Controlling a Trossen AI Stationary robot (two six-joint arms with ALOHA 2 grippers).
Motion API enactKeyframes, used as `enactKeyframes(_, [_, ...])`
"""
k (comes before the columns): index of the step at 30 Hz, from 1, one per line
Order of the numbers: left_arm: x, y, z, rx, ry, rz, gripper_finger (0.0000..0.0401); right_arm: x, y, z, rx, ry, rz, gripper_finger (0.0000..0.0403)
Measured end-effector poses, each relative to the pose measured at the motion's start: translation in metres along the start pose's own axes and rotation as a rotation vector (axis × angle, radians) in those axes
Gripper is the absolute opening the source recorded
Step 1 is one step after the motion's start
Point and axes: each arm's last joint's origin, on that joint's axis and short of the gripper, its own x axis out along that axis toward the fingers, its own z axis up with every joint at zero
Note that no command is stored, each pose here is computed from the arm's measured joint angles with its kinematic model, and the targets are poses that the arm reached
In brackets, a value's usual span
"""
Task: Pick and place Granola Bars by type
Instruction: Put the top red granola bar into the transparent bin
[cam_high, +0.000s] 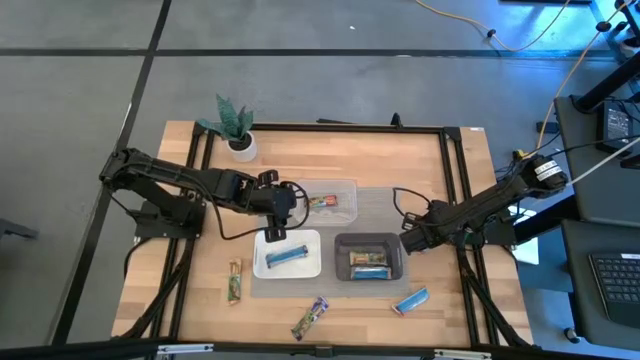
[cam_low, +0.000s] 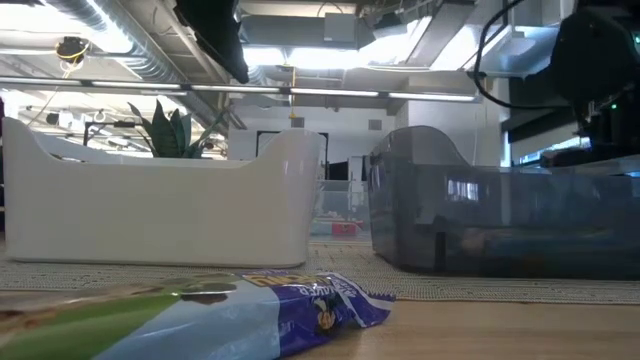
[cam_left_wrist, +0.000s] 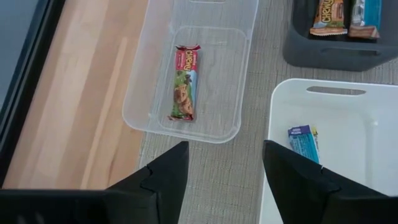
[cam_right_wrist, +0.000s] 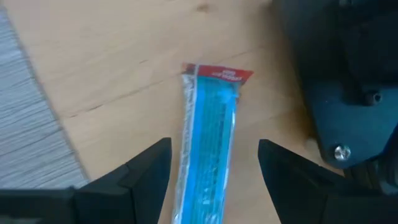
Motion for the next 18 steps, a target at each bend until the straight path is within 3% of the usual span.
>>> enactKeyframes(6, [0.000,0.000,0.000,0.000,0.000,0.000,0.0196,0.019,-0.001,-0.003,0.017,0.047,0.051,0.0243])
enactKeyframes(18, [0.000,0.000,0.000,0.000,0.000,0.000,0.0197,0.026,-0.002,0.000,-0.133,-0.005,0.092,0.0243])
